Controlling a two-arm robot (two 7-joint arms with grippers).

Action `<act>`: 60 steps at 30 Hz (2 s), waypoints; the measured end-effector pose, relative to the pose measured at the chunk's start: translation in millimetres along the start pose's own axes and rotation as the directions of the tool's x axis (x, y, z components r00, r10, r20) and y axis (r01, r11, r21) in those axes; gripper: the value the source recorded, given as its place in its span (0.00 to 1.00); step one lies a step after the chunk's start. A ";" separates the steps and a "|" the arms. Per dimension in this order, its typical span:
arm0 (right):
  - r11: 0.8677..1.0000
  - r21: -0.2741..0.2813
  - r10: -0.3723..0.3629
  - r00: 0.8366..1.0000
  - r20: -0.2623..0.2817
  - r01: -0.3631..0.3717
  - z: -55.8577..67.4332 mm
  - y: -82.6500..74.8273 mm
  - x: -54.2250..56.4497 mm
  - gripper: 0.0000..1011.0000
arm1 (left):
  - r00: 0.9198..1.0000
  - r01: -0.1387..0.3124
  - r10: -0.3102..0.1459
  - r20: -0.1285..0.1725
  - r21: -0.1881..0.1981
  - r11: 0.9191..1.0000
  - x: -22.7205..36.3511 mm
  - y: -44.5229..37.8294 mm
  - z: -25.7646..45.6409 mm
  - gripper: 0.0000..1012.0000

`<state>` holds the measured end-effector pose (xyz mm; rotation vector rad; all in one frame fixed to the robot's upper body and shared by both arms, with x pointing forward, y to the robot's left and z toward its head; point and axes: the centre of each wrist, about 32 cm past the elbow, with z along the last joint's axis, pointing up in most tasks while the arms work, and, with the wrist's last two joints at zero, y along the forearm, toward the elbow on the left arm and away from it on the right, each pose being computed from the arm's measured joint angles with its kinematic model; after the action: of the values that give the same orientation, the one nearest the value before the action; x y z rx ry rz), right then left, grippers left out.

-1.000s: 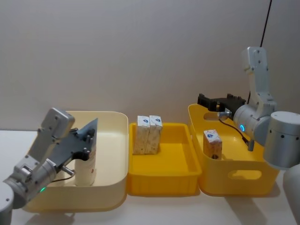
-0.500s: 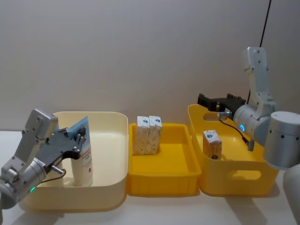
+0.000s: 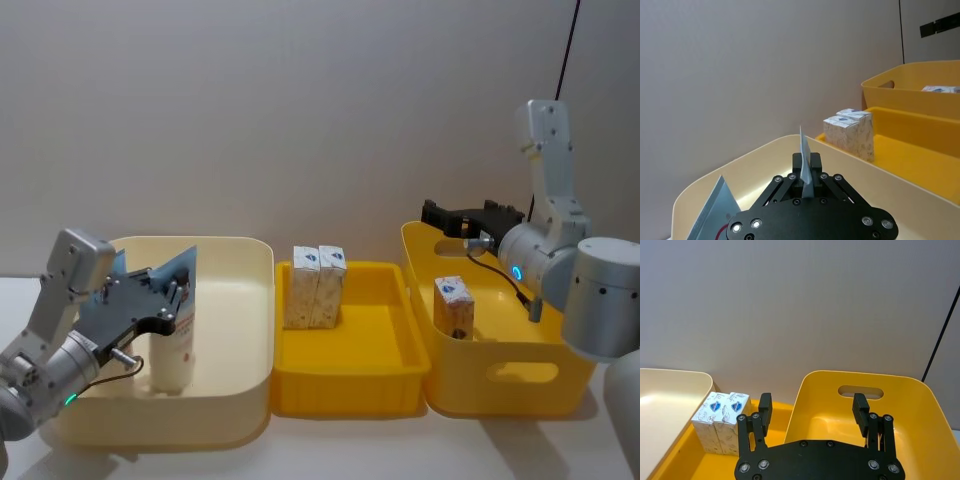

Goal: Bimanual collaborative sorting of washing and personal care products

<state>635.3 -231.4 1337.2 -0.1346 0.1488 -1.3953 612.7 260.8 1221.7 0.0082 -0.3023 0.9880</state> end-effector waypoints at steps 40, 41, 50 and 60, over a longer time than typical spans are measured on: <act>1.000 0.000 0.000 1.000 0.000 0.000 0.0 0.0 0.0 0.99 | 0.998 0.038 -0.034 0.046 -0.075 0.997 -7.4 -6.7 18.8 0.08; 1.000 0.000 0.000 1.000 0.000 0.000 0.0 0.0 0.0 0.99 | 0.998 0.038 -0.035 0.042 -0.073 0.997 -8.1 -6.9 18.0 0.08; 1.000 0.000 0.000 1.000 0.000 0.000 0.0 0.0 0.0 0.99 | 0.999 0.042 -0.042 0.014 -0.065 0.997 -15.0 -8.9 10.7 0.08; 1.000 0.000 0.000 1.000 0.000 0.000 0.0 0.0 0.0 0.99 | 0.999 0.040 -0.040 0.004 -0.071 0.997 -19.2 -10.1 7.5 0.08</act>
<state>635.3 -231.4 1337.2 -0.1346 0.1488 -1.3953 609.3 238.4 1225.4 -0.0488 -0.3383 0.9368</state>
